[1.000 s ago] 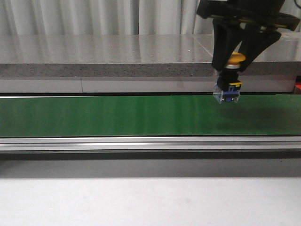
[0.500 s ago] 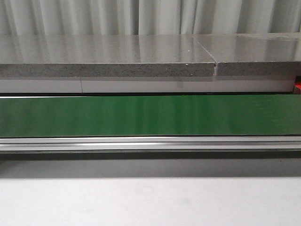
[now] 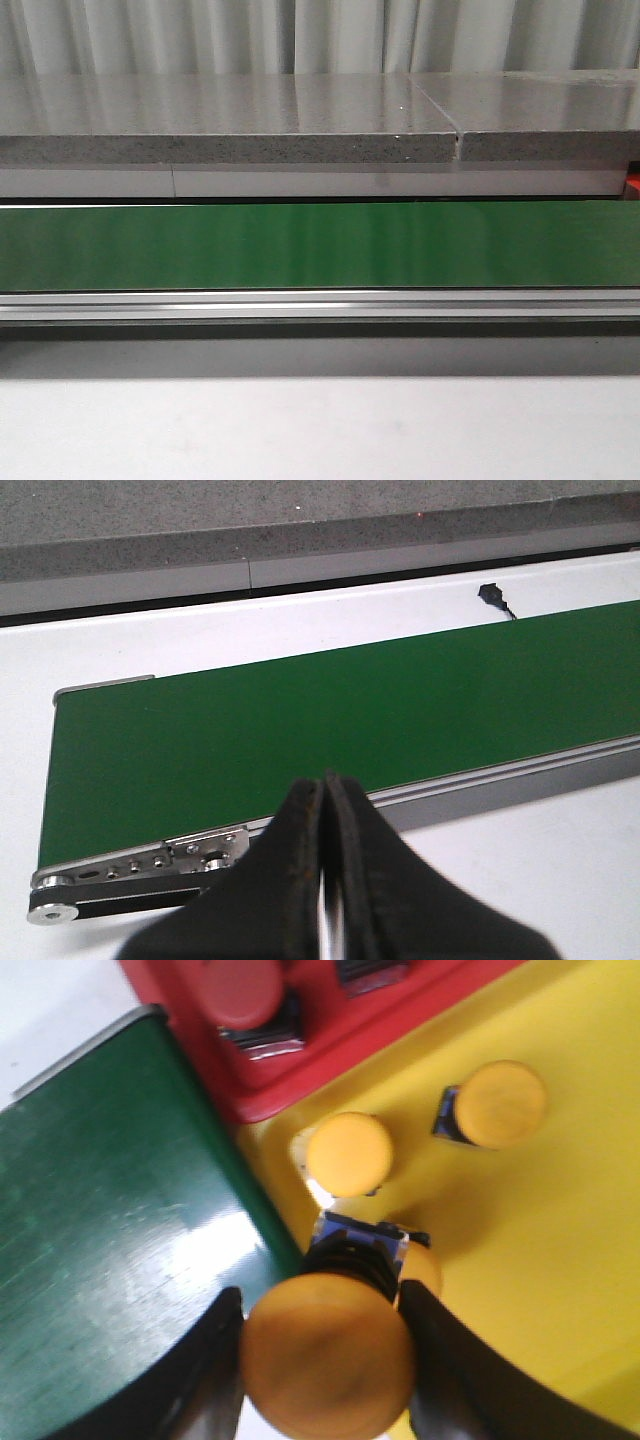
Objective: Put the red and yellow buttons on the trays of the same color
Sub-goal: 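Lower the yellow button into the yellow tray and open the right gripper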
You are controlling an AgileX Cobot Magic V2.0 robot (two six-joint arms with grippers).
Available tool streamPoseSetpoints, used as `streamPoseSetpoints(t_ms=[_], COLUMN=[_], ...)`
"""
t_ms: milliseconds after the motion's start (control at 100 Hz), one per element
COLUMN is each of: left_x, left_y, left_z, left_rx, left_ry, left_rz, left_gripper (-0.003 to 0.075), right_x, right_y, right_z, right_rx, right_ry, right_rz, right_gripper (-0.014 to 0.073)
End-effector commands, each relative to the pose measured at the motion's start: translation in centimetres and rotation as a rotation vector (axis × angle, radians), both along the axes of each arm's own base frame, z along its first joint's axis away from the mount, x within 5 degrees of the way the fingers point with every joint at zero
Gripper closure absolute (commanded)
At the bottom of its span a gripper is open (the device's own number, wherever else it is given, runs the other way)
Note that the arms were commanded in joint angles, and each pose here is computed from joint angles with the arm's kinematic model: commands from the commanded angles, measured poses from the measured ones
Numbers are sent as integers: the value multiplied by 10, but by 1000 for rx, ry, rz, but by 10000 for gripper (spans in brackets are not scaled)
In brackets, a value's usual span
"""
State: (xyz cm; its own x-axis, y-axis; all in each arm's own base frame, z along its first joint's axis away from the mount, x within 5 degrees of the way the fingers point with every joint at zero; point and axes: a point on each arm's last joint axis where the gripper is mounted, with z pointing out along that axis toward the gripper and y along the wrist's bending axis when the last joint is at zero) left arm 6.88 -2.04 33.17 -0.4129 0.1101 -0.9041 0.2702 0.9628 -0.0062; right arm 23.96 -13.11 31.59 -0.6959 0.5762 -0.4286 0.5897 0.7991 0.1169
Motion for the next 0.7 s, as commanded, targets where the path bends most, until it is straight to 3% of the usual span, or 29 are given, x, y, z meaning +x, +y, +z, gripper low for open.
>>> streamPoseSetpoints(t_ms=[0, 340, 690], left_x=[2, 2, 2], left_y=[-2, -2, -2], left_z=[13, 13, 13], left_rx=[-36, -36, -36], left_ry=[-79, -79, -79], left_rz=[-6, -6, -6], left_gripper=[741, 741, 741], right_x=[-10, -33, -29], right_y=[-12, -47, -58], right_z=[14, -8, -42], right_rx=[-60, -95, -60], right_ry=[-83, -88, -16], right_rz=[-59, -211, -228], right_gripper=[564, 564, 564])
